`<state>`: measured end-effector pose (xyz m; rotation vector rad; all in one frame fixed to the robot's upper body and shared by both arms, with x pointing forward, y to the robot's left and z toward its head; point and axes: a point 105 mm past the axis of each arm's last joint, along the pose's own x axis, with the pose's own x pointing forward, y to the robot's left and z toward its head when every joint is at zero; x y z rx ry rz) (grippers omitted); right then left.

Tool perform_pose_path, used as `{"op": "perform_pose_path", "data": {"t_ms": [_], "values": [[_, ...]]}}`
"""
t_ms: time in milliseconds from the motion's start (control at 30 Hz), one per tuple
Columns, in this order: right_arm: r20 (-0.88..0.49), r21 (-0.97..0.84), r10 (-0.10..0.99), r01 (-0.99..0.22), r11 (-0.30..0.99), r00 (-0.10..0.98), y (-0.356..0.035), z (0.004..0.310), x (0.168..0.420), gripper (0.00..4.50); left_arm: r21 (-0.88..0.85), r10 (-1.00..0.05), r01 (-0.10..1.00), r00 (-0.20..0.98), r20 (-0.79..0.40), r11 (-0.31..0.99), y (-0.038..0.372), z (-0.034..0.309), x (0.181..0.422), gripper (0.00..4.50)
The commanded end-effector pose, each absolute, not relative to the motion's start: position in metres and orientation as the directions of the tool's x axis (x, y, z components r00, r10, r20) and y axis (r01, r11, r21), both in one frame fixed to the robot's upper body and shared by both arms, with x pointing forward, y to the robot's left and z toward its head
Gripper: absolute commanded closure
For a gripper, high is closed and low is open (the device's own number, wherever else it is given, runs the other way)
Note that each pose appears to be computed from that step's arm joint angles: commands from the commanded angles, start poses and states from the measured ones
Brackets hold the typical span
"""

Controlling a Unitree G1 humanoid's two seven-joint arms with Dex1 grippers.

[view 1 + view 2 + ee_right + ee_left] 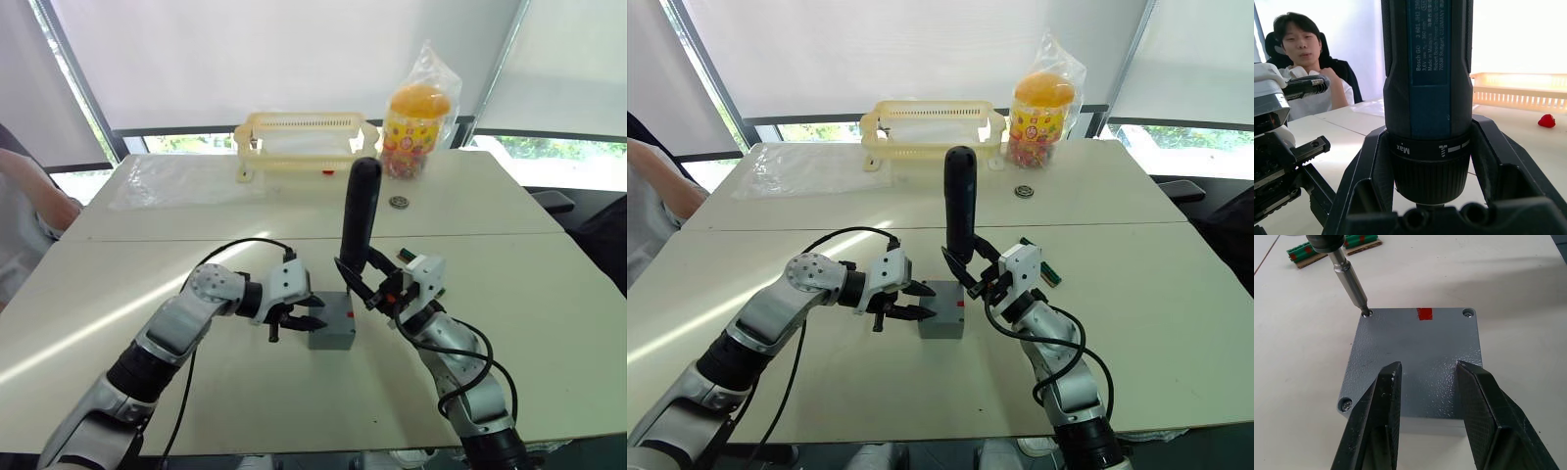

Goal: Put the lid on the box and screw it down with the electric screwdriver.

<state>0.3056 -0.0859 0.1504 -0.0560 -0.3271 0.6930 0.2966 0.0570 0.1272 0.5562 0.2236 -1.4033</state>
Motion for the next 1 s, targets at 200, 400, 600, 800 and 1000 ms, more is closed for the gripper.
{"op": "perform_pose_path", "data": {"t_ms": [200,400,600,800,1000], "values": [[0.154,-0.117,0.597,-0.585,0.802,0.787,-0.098,0.124,0.315,2.70,0.222,-0.852,0.973,0.165,-0.497,0.060,0.057,0.119,0.298,2.75],[0.368,-0.141,0.574,-0.566,0.812,0.732,-0.097,0.211,0.306,2.70,0.209,-0.838,0.977,0.151,-0.524,0.045,0.061,0.114,0.298,2.75],[0.480,-0.114,0.564,-0.590,0.799,0.672,-0.094,0.275,0.287,2.70,0.194,-0.835,0.980,0.138,-0.533,0.038,0.064,0.110,0.295,2.75],[0.474,0.030,0.516,-0.598,0.801,0.714,-0.109,0.289,0.296,2.70,0.189,-0.856,0.980,0.153,-0.493,0.066,0.062,0.116,0.295,2.75],[0.410,0.234,0.452,-0.570,0.787,0.792,-0.134,0.289,0.315,2.70,0.177,-0.889,0.980,0.161,-0.428,0.093,0.058,0.129,0.297,2.75]]}}
